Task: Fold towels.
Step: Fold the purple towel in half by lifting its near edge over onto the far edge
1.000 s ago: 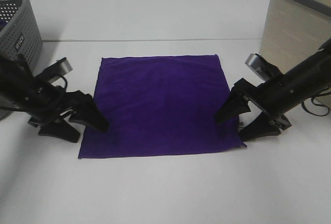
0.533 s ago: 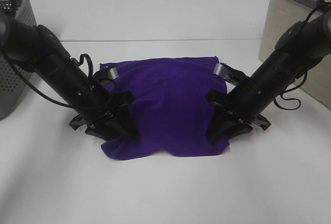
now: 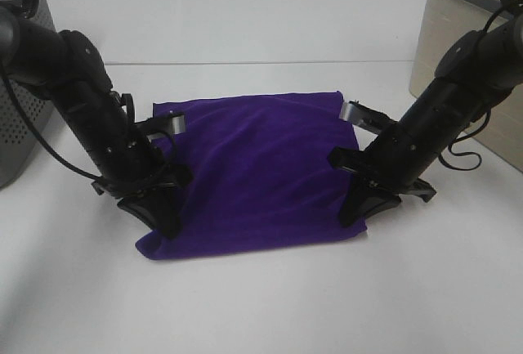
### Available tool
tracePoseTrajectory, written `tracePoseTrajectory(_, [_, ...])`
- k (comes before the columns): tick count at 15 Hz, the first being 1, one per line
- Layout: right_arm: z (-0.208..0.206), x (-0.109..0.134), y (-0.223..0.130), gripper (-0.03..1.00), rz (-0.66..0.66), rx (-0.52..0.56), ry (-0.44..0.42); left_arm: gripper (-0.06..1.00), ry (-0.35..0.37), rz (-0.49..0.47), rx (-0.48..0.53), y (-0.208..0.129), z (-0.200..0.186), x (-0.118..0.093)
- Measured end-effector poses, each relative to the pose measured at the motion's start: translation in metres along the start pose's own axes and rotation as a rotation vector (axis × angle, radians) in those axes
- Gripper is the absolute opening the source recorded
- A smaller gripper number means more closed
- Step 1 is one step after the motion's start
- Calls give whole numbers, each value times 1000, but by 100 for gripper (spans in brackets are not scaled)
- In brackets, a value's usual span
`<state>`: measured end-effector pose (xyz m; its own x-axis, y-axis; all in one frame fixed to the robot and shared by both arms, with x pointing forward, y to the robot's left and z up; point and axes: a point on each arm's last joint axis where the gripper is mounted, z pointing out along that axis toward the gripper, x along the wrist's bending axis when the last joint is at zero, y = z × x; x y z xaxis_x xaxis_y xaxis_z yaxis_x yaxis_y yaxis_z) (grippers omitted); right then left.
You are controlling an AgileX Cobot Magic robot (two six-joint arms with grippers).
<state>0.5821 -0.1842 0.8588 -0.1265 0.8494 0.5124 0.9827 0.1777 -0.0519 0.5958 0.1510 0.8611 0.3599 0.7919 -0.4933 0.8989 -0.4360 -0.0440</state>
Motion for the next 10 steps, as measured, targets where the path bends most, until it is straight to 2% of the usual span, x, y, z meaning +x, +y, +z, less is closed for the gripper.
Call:
tracePoseTrajectory(3, [-40,23,6,3,-71,-140,-12,0,76,106,-125,11,-48,-20])
tracePoseTrajectory(5, [-65,38,24,3,-129,-236,-10,0,116,164,-226,26,-77,-31])
tracePoseTrajectory(7, [-91,52,46,3,-186,-355,-19,0,161,203,-319,40,-95,-36])
tracePoseTrajectory(10, [-129,72,80,3,-285,-528,-60,0,274,242,-477,62,-111,-32])
